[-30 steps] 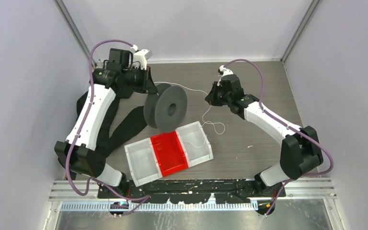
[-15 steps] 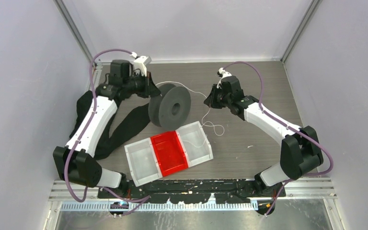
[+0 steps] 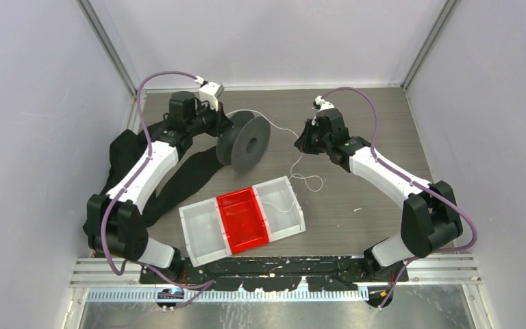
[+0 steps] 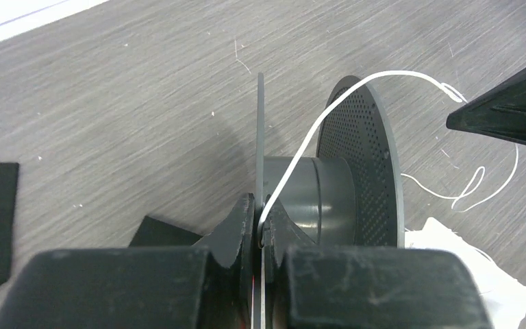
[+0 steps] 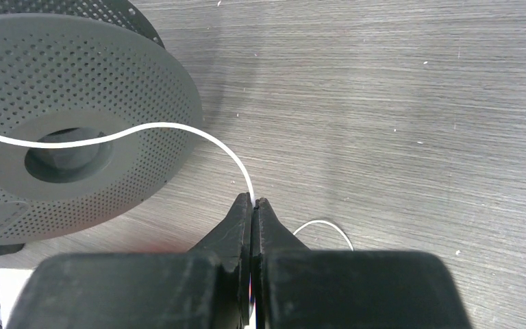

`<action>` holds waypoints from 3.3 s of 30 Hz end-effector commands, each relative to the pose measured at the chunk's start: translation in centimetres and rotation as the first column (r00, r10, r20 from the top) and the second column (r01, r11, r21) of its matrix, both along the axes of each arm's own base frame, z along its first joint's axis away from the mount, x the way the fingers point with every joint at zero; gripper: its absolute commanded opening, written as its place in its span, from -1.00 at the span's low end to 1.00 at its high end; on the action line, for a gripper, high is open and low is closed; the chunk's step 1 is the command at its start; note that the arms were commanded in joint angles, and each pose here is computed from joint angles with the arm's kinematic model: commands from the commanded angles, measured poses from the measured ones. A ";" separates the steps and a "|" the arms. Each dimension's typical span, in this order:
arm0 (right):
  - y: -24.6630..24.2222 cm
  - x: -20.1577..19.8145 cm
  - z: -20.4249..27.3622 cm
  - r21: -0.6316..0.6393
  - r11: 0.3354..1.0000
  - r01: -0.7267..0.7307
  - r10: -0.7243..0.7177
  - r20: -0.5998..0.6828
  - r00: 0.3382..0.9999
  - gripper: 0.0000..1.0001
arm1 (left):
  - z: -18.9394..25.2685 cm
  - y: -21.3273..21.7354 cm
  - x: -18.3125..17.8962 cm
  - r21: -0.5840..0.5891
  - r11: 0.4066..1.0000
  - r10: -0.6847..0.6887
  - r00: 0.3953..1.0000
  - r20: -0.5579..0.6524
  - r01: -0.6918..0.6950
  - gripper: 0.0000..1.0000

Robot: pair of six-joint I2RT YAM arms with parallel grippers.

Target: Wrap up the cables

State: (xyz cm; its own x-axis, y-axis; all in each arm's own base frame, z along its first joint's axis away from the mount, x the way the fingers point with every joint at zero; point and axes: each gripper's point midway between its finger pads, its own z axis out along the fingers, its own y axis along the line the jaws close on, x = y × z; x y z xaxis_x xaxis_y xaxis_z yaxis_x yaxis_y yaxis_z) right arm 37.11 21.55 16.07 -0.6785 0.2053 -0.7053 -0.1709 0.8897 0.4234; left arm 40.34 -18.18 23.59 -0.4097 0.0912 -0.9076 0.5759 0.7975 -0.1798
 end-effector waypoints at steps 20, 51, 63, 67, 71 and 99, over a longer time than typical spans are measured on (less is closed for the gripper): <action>-0.5 0.8 2.1 0.022 0.998 0.060 -0.061 0.029 0.998 -0.99 | -1.3 -0.9 0.1 0.089 0.991 -0.104 0.993 0.055 0.099 -0.80; 2.8 -0.3 14.6 0.126 0.978 -0.164 0.138 0.196 0.971 -0.99 | -1.8 -0.2 -0.4 0.085 0.995 -0.053 0.999 0.008 0.053 -0.03; 8.6 -2.5 17.6 0.198 0.920 -0.337 0.297 0.208 0.932 -0.99 | -0.7 0.9 -1.0 0.104 0.995 -0.003 1.000 -0.004 0.003 0.32; 9.9 -3.2 17.0 0.243 0.904 -0.353 0.312 0.191 0.931 -0.99 | -0.3 1.2 -1.6 0.094 0.996 0.008 1.000 -0.028 -0.006 0.39; 11.0 -3.8 16.0 0.265 0.894 -0.361 0.326 0.167 0.930 -0.99 | 0.1 1.3 -2.4 0.090 0.996 0.002 0.999 -0.034 0.001 0.43; 16.5 -5.4 13.7 0.331 0.850 -0.410 0.390 0.129 0.912 -0.99 | 1.0 5.2 -5.3 -0.082 0.987 0.128 0.983 -0.128 -0.139 0.70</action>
